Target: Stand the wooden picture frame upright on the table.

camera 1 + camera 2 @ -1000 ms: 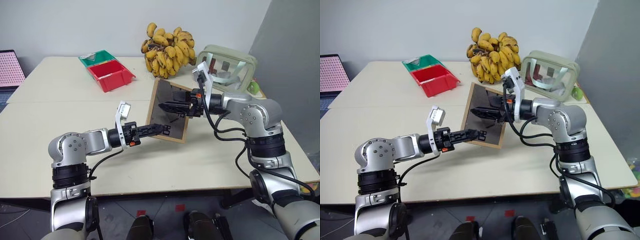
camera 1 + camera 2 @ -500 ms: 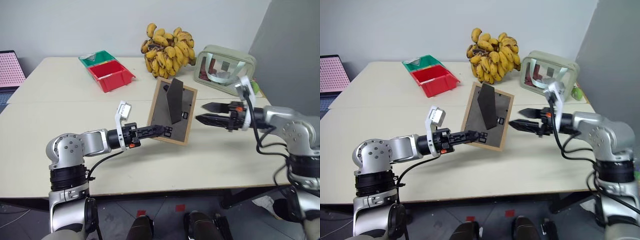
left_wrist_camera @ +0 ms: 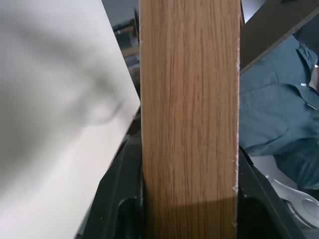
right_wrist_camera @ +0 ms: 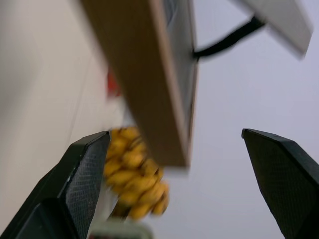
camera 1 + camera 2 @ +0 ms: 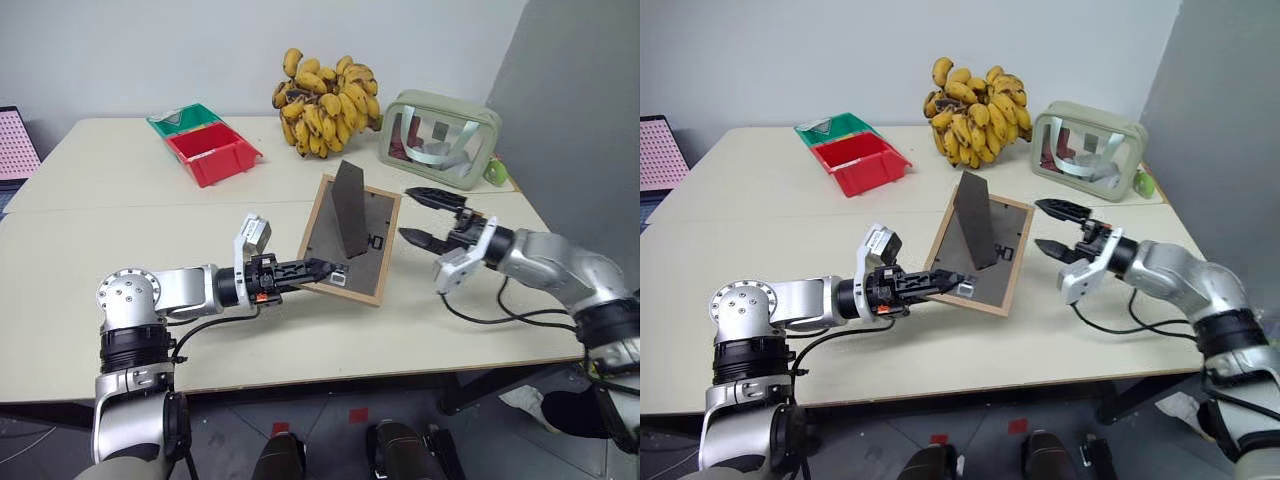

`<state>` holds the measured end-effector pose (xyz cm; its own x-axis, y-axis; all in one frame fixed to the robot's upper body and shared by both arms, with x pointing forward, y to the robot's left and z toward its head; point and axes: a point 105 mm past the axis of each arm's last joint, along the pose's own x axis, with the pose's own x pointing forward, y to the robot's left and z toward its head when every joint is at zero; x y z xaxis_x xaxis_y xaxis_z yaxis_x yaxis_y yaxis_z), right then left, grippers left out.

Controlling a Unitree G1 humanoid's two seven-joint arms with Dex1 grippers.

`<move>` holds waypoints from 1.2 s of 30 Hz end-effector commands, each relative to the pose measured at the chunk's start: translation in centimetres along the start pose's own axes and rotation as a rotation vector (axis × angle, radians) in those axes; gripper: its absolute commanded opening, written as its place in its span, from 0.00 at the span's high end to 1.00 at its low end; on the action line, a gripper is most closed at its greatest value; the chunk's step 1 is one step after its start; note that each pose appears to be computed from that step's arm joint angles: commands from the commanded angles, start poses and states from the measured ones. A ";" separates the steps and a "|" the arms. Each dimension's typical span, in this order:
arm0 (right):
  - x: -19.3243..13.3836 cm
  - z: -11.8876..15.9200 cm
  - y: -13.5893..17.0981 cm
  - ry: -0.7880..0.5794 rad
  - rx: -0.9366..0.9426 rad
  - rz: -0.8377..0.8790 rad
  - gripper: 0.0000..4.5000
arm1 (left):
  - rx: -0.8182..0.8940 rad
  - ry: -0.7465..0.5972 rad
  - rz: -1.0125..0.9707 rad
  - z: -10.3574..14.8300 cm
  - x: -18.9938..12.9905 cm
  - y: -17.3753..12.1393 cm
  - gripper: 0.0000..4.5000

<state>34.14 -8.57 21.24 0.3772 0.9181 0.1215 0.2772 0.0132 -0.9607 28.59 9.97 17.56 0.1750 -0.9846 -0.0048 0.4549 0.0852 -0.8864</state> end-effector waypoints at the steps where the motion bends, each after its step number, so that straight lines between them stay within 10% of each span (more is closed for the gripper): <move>1: 0.7 0.7 -1.6 -0.075 -0.044 -0.073 0.01 | 0.016 -0.012 -0.054 0.0 0.0 -1.6 0.71; 16: -0.2 1.9 -1.8 -0.151 0.024 -0.101 0.64 | 0.003 -0.069 -0.005 -0.7 0.3 -1.3 0.71; 25: -0.6 -0.3 -1.9 -0.079 0.102 -0.107 0.71 | 0.075 -0.256 0.029 1.2 -1.8 -2.1 0.24; 32: 0.7 -4.8 1.1 0.159 0.545 -0.024 0.71 | 0.323 -0.377 0.377 1.1 -7.7 -2.4 0.00; 36: 4.9 -5.9 3.4 0.184 1.395 -0.028 0.71 | 0.645 -0.250 0.672 -0.8 -6.4 -1.1 0.00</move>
<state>41.60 -7.22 17.52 0.5834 0.8120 0.0175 -0.6182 0.4579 -0.6388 26.23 16.79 18.01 0.6810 -0.6898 -0.2459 0.5361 0.6984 -0.4743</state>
